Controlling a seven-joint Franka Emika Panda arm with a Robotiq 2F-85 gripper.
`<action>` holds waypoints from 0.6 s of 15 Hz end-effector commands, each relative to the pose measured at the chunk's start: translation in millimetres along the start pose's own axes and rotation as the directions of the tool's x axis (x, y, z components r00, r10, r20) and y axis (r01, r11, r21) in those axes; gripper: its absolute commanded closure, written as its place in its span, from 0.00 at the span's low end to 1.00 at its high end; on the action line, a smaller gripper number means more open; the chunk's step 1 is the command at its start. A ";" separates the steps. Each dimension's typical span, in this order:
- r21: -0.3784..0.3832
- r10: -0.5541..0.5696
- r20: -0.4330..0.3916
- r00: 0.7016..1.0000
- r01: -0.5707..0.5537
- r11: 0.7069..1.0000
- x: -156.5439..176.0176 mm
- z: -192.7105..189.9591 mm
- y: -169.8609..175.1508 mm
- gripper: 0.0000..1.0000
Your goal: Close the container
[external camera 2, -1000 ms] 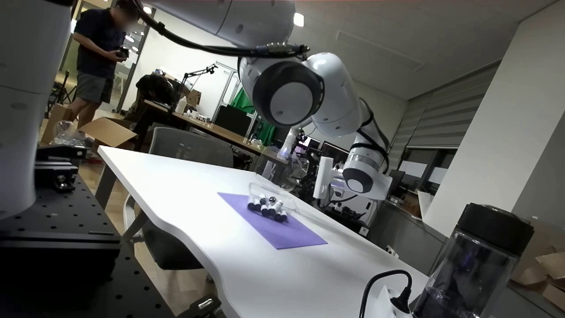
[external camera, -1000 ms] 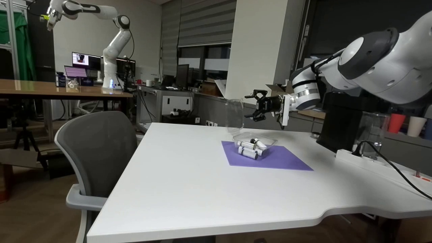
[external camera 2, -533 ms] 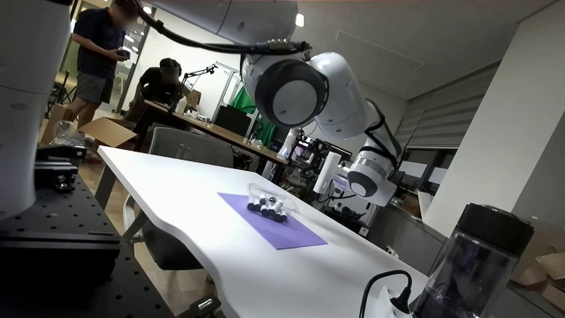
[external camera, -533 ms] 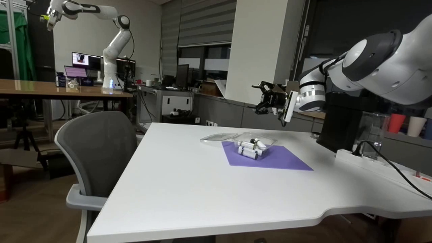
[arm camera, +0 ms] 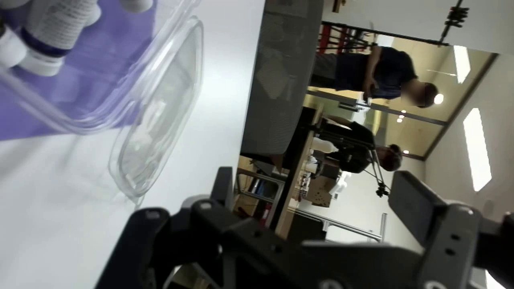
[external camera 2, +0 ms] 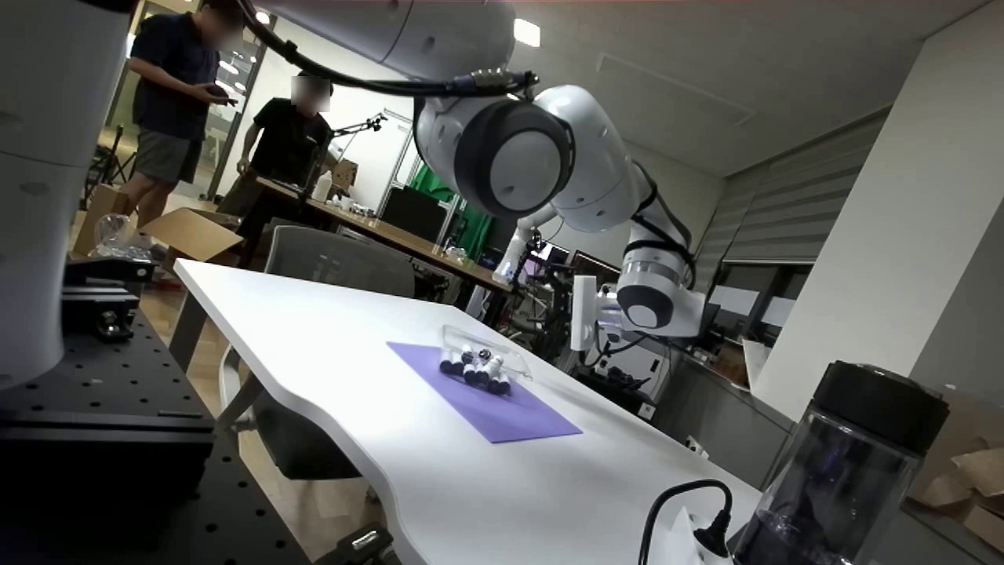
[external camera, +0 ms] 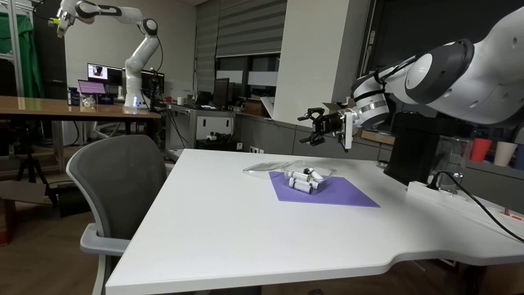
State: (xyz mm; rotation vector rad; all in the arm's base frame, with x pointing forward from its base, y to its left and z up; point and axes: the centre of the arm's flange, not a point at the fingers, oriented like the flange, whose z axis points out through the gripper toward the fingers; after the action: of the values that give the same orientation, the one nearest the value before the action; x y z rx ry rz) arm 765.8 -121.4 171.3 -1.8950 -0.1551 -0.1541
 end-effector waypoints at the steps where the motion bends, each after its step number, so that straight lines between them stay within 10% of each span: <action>1: -0.009 -0.002 0.000 1.000 0.002 1.000 1.7 4.6 -0.2 0.00; 9: -0.002 0.001 -0.003 1.000 -0.001 1.000 -0.3 0.9 2.1 0.00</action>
State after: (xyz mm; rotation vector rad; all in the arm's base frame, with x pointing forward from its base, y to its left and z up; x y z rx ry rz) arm 765.9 -121.3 169.0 -1.8967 -0.1527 -0.1565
